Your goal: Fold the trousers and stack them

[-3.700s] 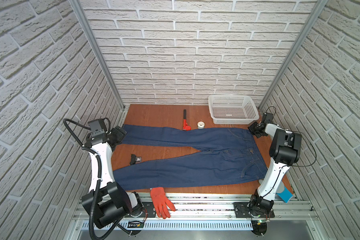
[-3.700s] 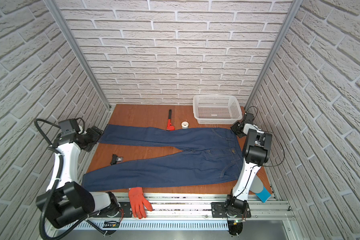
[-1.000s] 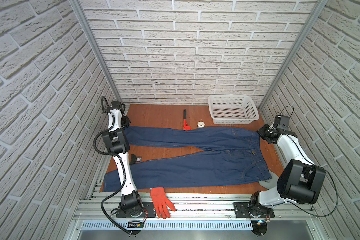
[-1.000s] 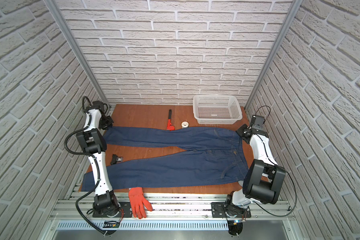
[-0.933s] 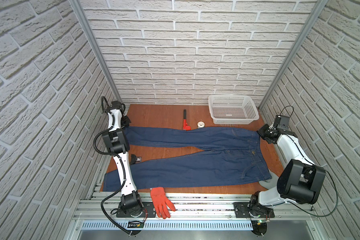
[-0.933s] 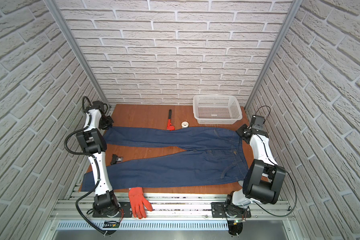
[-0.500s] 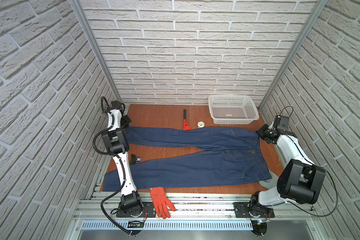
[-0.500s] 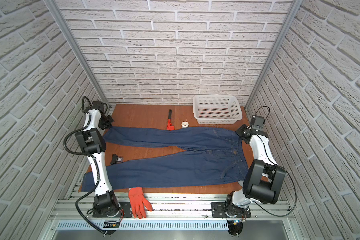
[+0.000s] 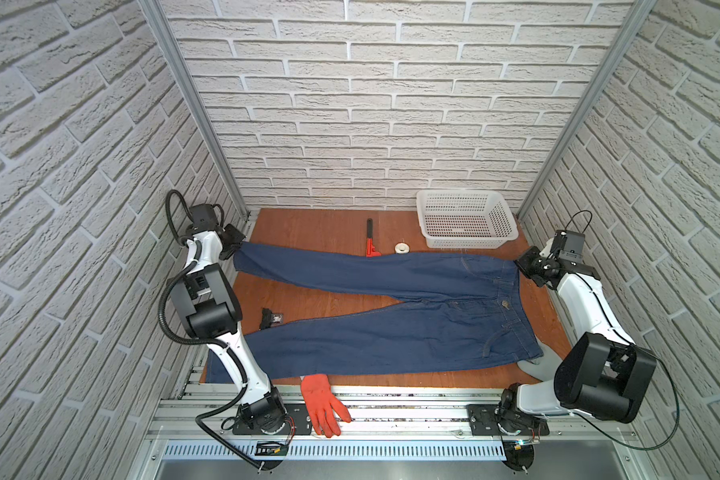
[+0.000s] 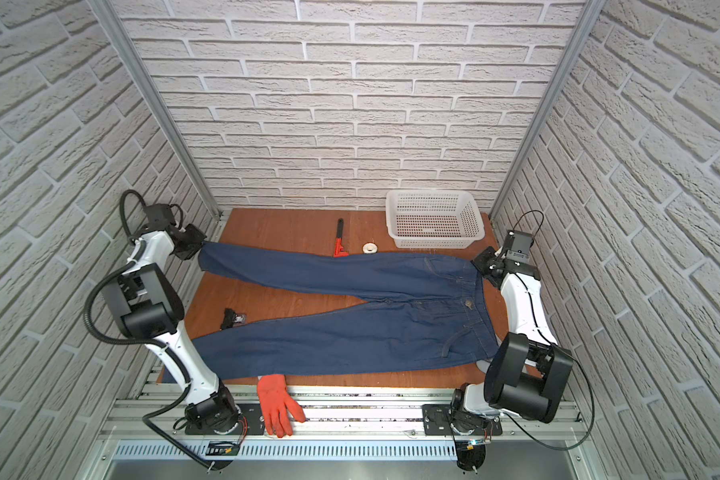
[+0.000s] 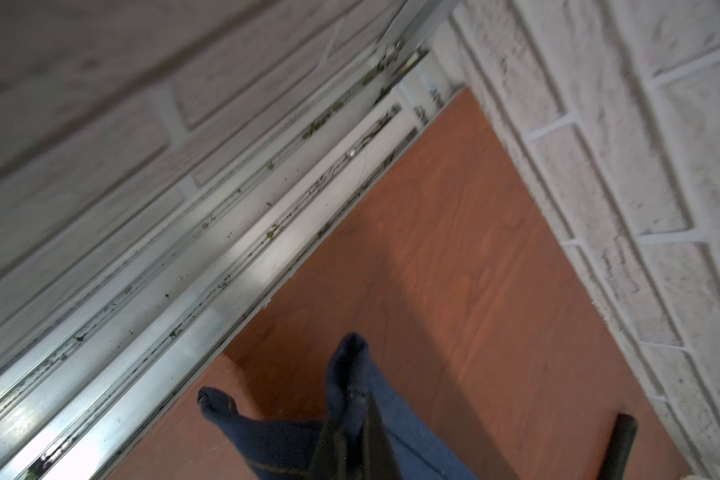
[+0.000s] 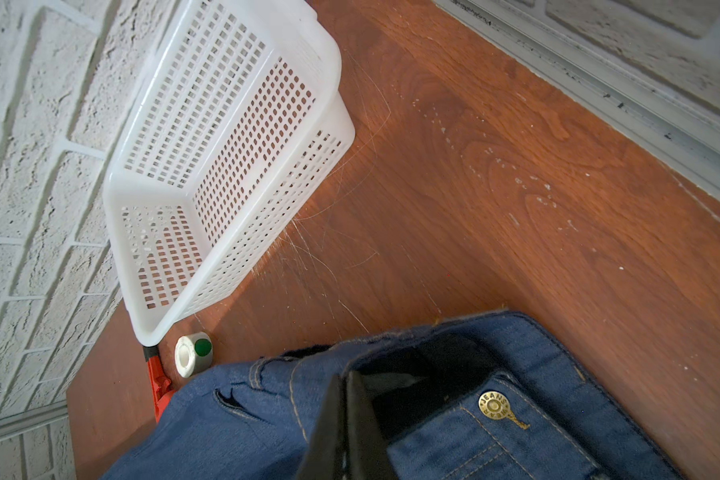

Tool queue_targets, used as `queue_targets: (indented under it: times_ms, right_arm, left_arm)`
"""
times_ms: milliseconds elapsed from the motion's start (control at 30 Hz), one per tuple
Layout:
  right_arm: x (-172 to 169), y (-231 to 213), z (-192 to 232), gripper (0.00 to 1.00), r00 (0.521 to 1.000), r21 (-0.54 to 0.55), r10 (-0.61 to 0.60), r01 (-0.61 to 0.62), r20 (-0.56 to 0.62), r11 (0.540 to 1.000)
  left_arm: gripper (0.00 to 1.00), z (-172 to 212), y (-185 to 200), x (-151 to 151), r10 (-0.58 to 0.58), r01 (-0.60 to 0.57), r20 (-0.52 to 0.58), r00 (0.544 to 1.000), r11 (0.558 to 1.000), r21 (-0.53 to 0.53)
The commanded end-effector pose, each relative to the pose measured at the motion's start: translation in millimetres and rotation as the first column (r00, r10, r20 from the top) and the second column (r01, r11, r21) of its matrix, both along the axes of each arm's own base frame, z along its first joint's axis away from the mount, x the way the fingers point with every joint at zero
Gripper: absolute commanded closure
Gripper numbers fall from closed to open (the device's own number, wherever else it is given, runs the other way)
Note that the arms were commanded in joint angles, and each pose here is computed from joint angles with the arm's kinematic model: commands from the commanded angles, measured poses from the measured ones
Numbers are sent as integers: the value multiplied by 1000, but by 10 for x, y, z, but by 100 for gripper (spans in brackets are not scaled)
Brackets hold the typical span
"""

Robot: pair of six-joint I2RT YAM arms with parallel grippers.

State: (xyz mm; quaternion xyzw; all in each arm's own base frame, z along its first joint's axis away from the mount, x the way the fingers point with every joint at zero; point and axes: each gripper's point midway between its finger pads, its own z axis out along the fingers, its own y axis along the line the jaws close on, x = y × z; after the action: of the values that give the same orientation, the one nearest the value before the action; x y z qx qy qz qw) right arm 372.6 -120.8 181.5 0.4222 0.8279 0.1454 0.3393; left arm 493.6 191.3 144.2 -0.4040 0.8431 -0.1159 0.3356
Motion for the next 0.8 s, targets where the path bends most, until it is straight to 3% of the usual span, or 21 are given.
queue_targets:
  times_ms: [0, 200, 400, 533, 767]
  right_arm:
    - [-69, 2, 145, 95, 1000, -15, -3, 4, 31, 1000]
    - [-134, 20, 266, 95, 998, -17, -15, 16, 53, 1000]
    - [-99, -48, 629, 94, 987, -27, -56, 61, 148, 998]
    - [109, -146, 918, 94, 971, -26, -76, 84, 226, 996]
    - [582, -303, 1034, 94, 940, 73, -133, 116, 315, 991]
  left_arm:
    - [100, 426, 332, -50, 116, -120, 230, 966, 993, 5]
    - [100, 602, 410, -359, 165, -169, 320, 933, 986, -18]
    - [100, 862, 504, -530, 203, -196, 421, 884, 979, -61]
    - [100, 1045, 548, -470, 199, -188, 468, 861, 980, -71]
    - [100, 1121, 636, -143, 226, -158, 540, 811, 973, -169]
